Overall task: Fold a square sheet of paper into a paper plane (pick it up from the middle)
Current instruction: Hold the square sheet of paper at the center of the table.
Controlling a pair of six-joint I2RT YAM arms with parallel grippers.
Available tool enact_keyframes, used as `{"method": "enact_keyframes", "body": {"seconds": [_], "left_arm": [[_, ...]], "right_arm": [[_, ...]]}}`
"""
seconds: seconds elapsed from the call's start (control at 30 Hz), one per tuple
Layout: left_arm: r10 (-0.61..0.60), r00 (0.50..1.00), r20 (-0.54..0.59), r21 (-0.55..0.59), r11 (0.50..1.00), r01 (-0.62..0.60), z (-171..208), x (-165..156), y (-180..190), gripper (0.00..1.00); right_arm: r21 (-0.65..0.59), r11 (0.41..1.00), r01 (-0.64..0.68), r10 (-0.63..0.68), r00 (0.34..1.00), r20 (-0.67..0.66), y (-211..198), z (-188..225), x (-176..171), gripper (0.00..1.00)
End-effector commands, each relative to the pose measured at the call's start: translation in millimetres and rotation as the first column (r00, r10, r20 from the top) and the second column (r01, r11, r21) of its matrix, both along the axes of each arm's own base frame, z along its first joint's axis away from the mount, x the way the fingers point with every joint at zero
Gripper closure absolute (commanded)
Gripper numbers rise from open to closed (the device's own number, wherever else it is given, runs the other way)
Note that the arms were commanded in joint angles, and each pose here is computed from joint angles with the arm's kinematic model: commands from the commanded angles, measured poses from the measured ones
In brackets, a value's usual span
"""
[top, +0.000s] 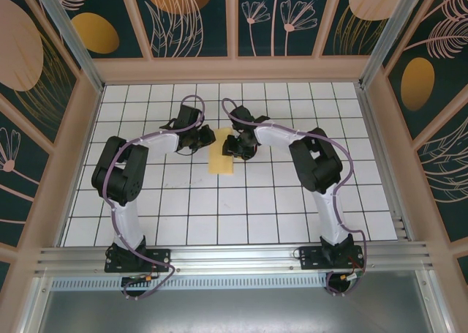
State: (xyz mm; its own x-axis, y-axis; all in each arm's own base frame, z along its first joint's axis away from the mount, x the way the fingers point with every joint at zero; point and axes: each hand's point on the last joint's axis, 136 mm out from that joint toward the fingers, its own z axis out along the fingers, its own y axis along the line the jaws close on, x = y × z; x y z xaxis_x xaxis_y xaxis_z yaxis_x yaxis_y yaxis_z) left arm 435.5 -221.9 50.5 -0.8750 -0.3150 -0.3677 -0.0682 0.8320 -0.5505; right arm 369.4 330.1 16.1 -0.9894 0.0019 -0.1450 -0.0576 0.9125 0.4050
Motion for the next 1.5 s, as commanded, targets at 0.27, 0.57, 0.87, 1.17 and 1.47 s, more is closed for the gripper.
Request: {"method": "enact_keyframes", "body": {"seconds": [0.27, 0.57, 0.87, 1.17, 1.47], "left_arm": [[0.096, 0.994, 0.042, 0.040, 0.994, -0.098, 11, 11, 19, 0.84], [0.034, 0.999, 0.008, -0.003, 0.999, -0.034, 1, 5, 5, 0.84], [-0.039, 0.998, -0.043, -0.055, 0.998, 0.037, -15, -7, -7, 0.86], [-0.068, 0.994, -0.083, -0.064, 0.996, 0.063, -29, -14, -10, 0.88], [-0.076, 0.993, -0.093, -0.068, 0.995, 0.069, -32, -17, -12, 0.89]], "right_arm": [[-0.259, 0.966, 0.006, -0.027, 0.997, -0.076, -46, -87, -17, 0.56], [-0.267, 0.964, 0.003, -0.025, 0.996, -0.080, -47, -90, -18, 0.56], [-0.270, 0.963, 0.003, -0.028, 0.996, -0.088, -47, -93, -18, 0.56], [-0.278, 0.961, 0.001, -0.029, 0.995, -0.098, -48, -97, -20, 0.56], [-0.281, 0.960, 0.006, -0.036, 0.994, -0.105, -48, -99, -21, 0.56]]}}
